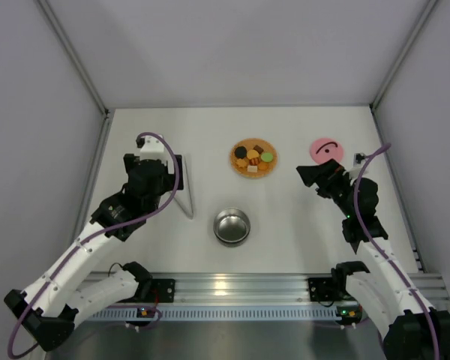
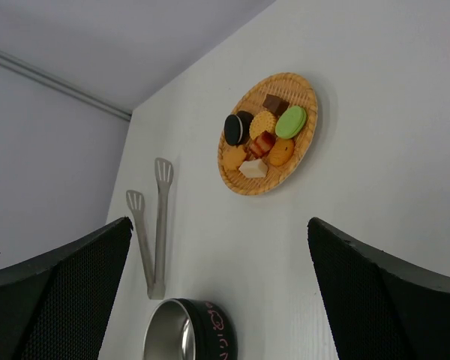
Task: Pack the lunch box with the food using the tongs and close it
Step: Pick up the clamp at the center of the board.
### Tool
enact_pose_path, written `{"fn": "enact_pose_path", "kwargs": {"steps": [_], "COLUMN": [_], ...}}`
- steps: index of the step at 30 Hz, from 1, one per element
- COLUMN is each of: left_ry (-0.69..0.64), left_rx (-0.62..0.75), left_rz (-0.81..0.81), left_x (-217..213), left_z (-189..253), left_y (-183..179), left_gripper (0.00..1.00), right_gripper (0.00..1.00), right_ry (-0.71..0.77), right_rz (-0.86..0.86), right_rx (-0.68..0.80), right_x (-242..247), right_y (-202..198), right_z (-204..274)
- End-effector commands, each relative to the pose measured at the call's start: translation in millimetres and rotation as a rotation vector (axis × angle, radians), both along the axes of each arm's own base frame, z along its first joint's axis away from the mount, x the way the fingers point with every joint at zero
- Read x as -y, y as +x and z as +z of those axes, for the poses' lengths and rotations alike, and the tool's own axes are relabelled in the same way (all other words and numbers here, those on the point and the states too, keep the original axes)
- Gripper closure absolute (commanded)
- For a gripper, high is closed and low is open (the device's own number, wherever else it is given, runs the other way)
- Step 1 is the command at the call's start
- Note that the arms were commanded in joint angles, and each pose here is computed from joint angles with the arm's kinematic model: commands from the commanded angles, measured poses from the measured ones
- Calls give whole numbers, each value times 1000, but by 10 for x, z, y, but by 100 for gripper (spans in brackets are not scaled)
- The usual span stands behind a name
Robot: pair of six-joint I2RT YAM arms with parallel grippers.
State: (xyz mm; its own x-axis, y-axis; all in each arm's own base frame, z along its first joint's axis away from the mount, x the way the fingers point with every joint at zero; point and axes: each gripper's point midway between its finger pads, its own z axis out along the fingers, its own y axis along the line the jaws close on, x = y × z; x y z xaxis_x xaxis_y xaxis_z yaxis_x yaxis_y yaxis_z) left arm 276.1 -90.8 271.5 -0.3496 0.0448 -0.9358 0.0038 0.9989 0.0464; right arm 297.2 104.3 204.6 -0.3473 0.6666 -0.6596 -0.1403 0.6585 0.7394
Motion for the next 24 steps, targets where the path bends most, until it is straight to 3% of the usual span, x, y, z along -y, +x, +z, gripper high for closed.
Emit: {"fn": "enact_pose_path", "kwargs": {"steps": [1,9,17,24], "left_ry": [-43,-77,-231,-236], "left_rx": [53,-24,-159,-311], "left_rz": [61,206,331,368], "left_x": [-48,-68,-6,16], "left_z": [98,-20,-568,-1252], "left_y": [47,173,253,364], "left_gripper": [1,1,1,1], "right_gripper": [1,0,1,1], "right_ry": [8,31,43,58], "right_rz": [-23,16,59,64], "right_rx": [111,88,109,107], "right_x": [53,-17,-88,-98], "right_y": [72,36,44,8], "right_z": [266,234,422,409]}}
